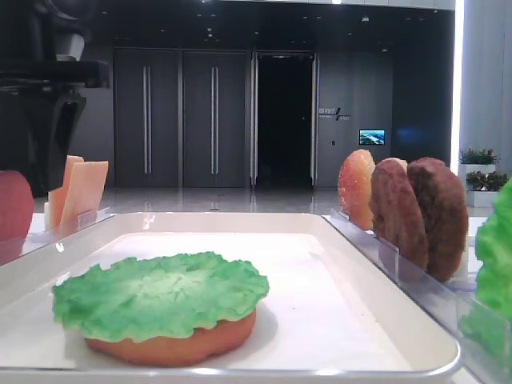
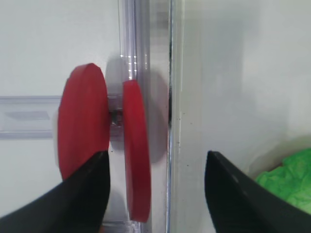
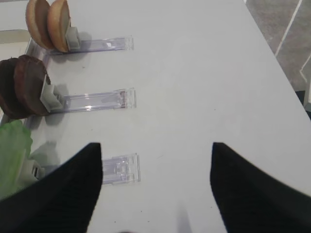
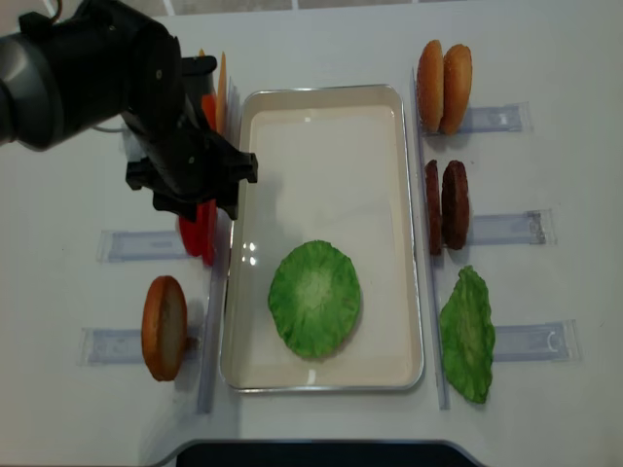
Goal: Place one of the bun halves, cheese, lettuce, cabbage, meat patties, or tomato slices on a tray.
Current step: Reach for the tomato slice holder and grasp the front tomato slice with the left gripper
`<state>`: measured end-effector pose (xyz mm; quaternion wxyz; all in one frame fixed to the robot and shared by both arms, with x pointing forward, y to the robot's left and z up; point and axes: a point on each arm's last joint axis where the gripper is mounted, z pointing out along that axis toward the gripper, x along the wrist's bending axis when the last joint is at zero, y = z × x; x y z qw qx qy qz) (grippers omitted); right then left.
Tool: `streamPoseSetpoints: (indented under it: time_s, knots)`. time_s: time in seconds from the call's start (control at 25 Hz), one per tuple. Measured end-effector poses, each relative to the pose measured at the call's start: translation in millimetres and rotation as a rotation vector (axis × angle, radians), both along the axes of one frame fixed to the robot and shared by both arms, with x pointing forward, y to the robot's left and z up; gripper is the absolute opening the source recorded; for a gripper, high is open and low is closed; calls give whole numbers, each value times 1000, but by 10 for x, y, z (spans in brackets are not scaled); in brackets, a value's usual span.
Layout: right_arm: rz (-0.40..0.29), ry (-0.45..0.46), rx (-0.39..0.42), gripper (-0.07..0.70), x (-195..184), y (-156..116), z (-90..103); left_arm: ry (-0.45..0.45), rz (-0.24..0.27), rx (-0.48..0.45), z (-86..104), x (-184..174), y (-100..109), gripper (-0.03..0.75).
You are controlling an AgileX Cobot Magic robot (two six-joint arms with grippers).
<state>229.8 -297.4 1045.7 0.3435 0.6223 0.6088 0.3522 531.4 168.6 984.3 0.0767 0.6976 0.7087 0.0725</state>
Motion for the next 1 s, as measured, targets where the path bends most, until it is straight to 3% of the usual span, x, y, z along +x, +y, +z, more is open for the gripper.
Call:
streamPoseSetpoints:
  time_s: [0.52, 1.0]
  knots:
    - [0, 0, 0, 481, 0, 0, 0, 2, -15, 29, -50, 24, 10, 440]
    - [0, 0, 0, 481, 0, 0, 0, 15, -15, 40, -55, 14, 19, 230]
